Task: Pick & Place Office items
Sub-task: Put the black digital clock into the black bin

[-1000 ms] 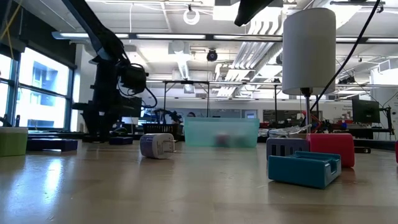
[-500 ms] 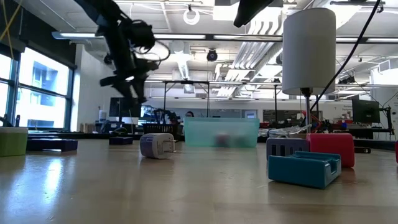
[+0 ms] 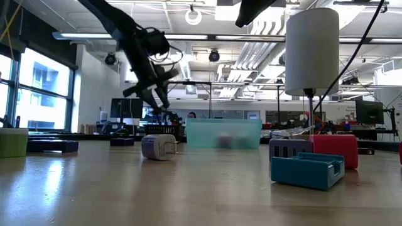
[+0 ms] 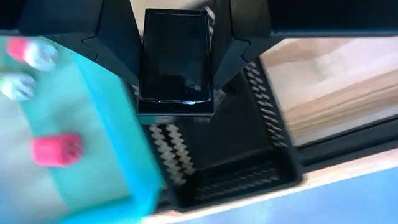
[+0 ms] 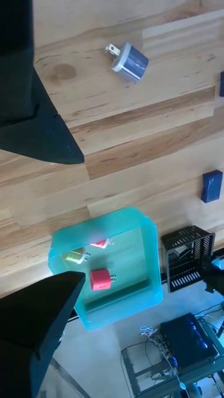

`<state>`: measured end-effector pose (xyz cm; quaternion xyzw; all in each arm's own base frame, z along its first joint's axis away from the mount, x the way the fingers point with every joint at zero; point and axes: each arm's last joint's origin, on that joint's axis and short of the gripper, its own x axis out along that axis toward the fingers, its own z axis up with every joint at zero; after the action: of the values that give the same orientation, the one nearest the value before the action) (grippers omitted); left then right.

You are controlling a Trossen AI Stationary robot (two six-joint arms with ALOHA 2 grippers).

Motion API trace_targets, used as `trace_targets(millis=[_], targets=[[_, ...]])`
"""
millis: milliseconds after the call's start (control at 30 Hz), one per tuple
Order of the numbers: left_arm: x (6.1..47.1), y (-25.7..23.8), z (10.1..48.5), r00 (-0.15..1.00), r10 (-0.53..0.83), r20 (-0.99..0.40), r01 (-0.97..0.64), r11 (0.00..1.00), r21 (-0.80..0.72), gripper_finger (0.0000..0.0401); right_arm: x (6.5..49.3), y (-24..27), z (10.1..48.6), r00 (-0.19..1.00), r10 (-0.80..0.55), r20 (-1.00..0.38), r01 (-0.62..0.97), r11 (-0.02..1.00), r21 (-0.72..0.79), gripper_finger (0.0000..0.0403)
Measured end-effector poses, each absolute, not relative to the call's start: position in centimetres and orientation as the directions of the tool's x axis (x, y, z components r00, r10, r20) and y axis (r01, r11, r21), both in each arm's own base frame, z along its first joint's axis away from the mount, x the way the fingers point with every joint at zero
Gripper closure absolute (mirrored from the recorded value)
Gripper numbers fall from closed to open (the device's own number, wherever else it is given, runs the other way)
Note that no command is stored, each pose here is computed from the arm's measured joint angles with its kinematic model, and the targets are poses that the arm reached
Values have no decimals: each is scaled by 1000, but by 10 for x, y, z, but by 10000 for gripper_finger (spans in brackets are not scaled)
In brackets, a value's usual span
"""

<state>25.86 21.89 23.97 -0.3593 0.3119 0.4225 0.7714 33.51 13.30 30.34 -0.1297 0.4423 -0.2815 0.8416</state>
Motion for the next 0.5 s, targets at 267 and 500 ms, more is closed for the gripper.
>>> trace_targets(millis=[267,500], targets=[[269,237,209,421,356,-835,-885,362,-292,258,335,133,303,452,-587,-671,362,809,-464,117],[271,240,201,410,346,-844,-890,353,-288,251,335,133,303,452,-587,-671,364,809,-463,117]])
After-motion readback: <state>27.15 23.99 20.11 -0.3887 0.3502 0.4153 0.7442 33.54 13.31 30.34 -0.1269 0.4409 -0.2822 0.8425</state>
